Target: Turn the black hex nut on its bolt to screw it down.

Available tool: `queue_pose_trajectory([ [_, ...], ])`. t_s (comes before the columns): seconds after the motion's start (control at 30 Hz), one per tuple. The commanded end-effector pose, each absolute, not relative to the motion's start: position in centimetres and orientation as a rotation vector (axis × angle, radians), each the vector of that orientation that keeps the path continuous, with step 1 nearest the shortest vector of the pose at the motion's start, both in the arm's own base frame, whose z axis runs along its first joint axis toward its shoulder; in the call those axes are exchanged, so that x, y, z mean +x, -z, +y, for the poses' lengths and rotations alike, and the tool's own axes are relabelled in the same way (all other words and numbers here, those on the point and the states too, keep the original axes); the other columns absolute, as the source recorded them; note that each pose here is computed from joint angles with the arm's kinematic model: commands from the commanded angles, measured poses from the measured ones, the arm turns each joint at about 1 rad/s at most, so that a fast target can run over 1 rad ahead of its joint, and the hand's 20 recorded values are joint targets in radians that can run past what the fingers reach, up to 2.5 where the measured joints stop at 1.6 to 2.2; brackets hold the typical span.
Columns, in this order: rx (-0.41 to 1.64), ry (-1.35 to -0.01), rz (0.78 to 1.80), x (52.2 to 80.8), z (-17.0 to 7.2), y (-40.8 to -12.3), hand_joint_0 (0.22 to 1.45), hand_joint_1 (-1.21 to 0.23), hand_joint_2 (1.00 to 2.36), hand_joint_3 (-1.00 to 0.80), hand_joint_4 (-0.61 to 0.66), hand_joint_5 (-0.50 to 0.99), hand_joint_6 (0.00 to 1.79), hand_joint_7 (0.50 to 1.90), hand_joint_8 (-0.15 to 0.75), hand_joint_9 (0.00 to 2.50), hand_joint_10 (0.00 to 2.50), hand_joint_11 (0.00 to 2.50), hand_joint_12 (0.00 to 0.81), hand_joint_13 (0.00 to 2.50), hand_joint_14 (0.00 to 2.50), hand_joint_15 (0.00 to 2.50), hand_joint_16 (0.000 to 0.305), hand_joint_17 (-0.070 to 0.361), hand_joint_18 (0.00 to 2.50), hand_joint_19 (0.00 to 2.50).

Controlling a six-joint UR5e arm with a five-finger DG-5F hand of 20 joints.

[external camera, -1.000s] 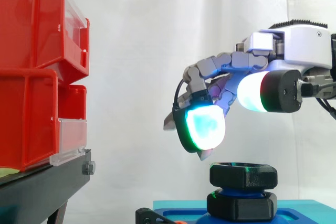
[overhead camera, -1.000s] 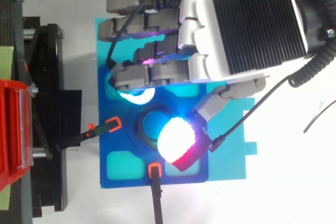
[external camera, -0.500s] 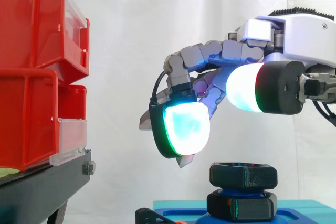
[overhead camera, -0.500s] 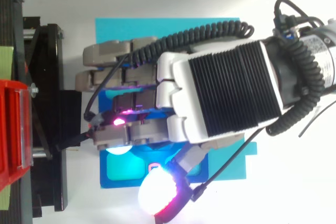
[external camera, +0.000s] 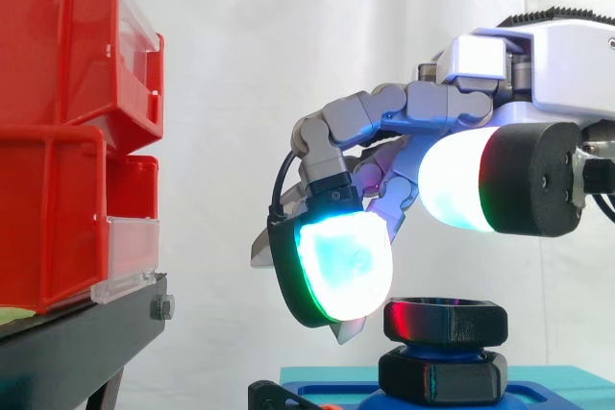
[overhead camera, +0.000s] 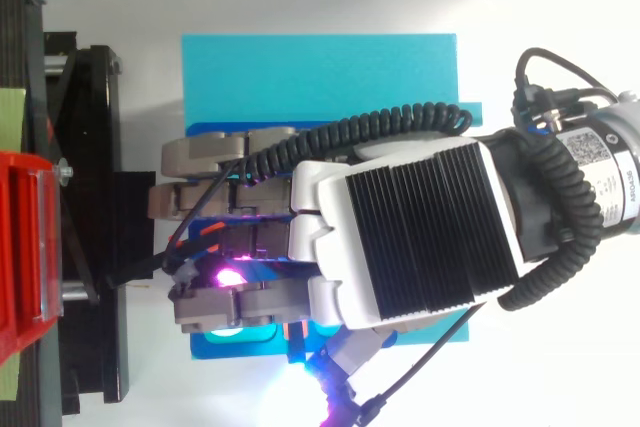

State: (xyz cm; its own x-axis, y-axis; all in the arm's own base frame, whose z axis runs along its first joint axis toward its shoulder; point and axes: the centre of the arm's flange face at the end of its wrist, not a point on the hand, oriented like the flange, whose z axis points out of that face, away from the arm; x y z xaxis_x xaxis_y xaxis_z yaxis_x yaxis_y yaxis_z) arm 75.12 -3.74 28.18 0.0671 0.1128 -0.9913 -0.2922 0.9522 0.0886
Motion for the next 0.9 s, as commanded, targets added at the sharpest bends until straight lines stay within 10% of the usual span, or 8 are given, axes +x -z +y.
queue_pose_trajectory([
  [0.0, -0.147, -0.306, 1.476, 75.11, -3.72, -28.16, 0.49, -0.26, 1.00, -0.50, 0.14, 0.01, 0.50, 1.46, 0.310, 1.06, 0.01, 0.31, 0.403, 0.61, 0.01, 0.20, 0.055, 0.124, 0.34, 0.36],
  [0.87, -0.144, -0.294, 1.479, 75.03, -4.42, -28.07, 0.49, -0.27, 1.00, -0.50, 0.14, 0.00, 0.50, 1.39, 0.308, 1.05, 0.01, 0.31, 0.402, 0.61, 0.01, 0.21, 0.055, 0.123, 0.35, 0.35],
])
